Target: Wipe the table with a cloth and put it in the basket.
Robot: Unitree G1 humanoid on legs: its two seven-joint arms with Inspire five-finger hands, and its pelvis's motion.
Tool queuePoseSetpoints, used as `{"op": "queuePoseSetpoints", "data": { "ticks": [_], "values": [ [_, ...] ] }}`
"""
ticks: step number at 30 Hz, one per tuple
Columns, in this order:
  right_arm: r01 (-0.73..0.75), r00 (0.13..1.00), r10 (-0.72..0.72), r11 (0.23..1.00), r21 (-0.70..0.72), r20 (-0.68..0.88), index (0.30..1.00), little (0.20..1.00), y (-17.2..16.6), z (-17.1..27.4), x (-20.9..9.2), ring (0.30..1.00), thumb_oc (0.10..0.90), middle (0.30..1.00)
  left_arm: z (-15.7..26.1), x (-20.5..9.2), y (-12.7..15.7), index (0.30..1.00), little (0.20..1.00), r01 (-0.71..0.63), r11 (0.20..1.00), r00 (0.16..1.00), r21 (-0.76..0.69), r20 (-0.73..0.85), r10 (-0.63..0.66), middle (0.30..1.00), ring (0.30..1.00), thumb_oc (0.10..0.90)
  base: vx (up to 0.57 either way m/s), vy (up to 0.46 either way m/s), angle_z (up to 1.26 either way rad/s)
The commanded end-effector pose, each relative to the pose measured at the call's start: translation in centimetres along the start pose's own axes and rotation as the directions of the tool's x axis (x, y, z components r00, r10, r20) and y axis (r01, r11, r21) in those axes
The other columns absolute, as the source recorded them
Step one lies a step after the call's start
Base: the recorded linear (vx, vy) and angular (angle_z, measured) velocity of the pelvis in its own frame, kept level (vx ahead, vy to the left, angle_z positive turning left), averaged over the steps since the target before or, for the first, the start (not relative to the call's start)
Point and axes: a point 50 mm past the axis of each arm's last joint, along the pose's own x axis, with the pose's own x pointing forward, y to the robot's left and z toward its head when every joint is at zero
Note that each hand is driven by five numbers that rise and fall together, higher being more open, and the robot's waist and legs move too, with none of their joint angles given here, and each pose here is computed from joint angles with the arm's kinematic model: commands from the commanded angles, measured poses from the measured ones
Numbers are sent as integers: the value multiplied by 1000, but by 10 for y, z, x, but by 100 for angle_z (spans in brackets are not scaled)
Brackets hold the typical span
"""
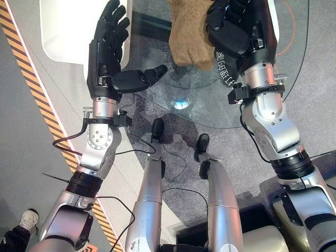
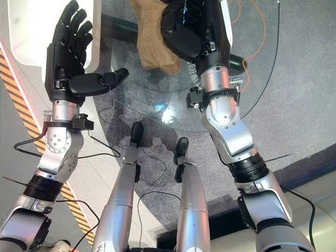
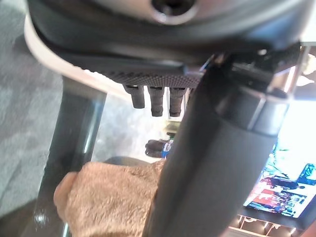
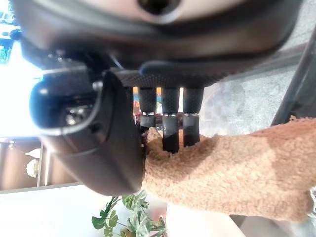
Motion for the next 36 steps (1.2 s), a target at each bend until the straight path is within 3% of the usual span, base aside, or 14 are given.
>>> {"op": "queuePoseSetpoints", "data": {
  "ticks": [1, 36],
  "values": [
    [-181, 810, 72, 975, 131, 582, 300, 200, 24, 130, 3, 300, 100, 300, 40, 22, -25, 900, 900, 72, 991, 976, -117, 215, -45, 900, 900, 800, 0, 0, 0],
    [-292, 797, 180, 950, 108, 576, 300, 200, 51, 136, 12, 300, 100, 300, 44, 54, -74, 900, 900, 183, 980, 970, -82, 177, -167, 900, 900, 800, 0, 3, -1]
  ]
}}
